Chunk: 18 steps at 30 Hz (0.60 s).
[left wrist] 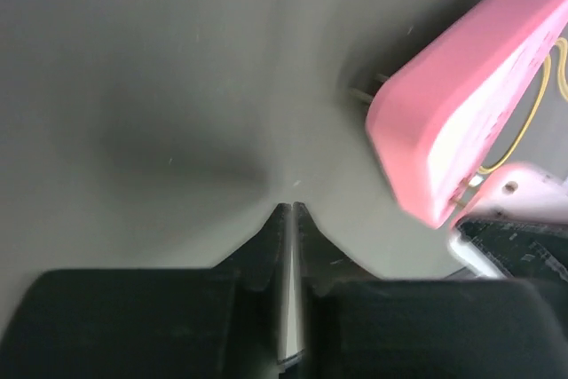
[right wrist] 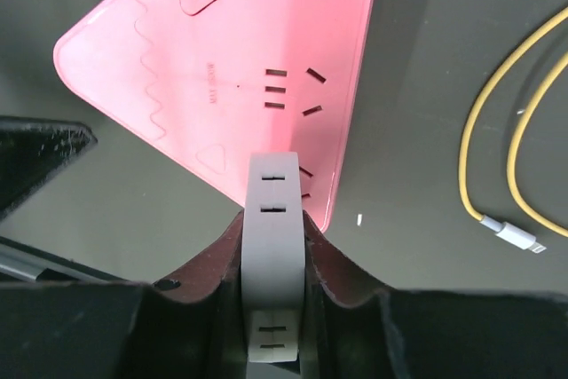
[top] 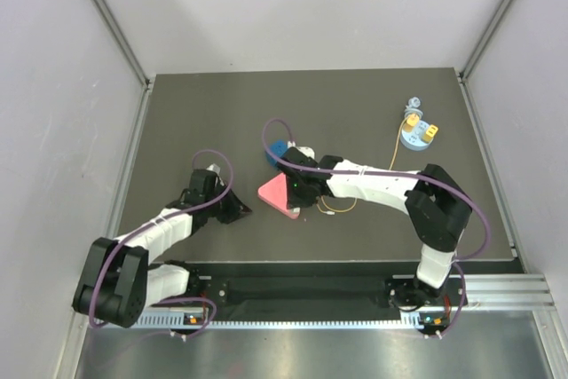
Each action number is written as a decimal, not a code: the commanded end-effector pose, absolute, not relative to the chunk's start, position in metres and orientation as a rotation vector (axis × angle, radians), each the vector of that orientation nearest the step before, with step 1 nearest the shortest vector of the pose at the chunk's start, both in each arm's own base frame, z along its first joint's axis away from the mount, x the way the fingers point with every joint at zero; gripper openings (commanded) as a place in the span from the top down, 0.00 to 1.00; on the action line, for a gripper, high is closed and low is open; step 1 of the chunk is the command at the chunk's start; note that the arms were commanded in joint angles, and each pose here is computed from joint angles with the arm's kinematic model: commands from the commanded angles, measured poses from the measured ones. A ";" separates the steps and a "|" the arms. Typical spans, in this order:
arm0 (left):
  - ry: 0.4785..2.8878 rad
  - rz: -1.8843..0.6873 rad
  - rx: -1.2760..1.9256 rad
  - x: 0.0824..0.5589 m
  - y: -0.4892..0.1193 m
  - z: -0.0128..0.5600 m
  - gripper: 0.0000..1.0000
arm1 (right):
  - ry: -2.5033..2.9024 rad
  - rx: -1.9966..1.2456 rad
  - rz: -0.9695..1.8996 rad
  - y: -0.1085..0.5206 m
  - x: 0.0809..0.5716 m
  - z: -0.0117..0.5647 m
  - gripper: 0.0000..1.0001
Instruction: Insert the plug
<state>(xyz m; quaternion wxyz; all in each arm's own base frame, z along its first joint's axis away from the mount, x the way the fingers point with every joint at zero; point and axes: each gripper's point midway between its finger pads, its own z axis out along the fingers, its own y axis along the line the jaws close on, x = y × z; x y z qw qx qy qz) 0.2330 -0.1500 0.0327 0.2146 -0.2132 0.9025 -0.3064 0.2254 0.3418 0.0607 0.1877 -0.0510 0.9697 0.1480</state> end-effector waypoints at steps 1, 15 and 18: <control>2.473 -0.912 -0.588 0.232 -0.156 0.049 0.76 | 2.751 -0.168 0.316 0.325 0.229 0.058 0.95; 2.317 -0.944 -0.196 0.274 -0.172 0.097 0.44 | 2.801 -0.398 0.198 0.292 0.259 0.062 1.00; 2.306 -0.996 -0.165 0.277 -0.180 0.092 0.45 | 2.807 -0.417 0.186 0.288 0.261 0.061 1.00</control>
